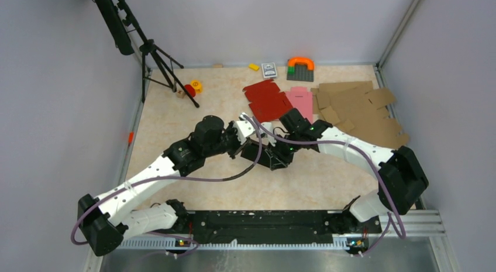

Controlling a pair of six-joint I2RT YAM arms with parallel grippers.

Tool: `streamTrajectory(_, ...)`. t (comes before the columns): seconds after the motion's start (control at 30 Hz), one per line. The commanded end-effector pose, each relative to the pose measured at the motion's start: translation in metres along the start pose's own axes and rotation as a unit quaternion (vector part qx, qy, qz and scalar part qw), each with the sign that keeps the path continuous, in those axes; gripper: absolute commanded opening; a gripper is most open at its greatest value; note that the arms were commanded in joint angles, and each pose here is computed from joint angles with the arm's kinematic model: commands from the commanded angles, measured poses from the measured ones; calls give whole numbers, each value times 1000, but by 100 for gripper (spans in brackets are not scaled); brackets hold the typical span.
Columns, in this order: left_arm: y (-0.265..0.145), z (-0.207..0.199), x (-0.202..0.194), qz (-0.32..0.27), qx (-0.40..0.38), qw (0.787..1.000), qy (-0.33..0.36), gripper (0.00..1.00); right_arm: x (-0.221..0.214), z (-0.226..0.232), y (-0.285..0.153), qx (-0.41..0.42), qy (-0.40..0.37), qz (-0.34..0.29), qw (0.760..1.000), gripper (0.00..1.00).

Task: Fold the paper box
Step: Close the paper box at the center of the board.

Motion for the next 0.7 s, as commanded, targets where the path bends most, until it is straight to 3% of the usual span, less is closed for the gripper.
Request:
streamTrajectory(0.0, 0, 3, 16, -46, 26, 998, -26, 25, 16, -6, -2, -26, -26, -39, 999, 4)
streamTrajectory(0.2, 2, 5, 1, -38, 47, 998, -33, 26, 8, -4, 1, -20, -27, -36, 999, 3)
streamTrajectory(0.33, -9, 7, -8, -16, 62, 997, -31, 37, 2, -1, 2, -11, -30, -28, 999, 3)
streamTrajectory(0.47, -23, 5, -16, -37, 74, 997, 9, 45, -3, 2, 1, -3, -32, -21, 999, 3)
streamTrajectory(0.67, -26, 1, -15, -53, 56, 996, 48, 32, -2, 15, -5, 26, -42, -36, 998, 3)
Point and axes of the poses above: each gripper's point midway between its finger pads, its own y axis out along the fingers, its own z axis along the line the jaws close on, x = y × z, the point moved 3 cm from there along -y, back along the fingers, and after that the axes turned 4 degrees about y, right-handed, at the moved point
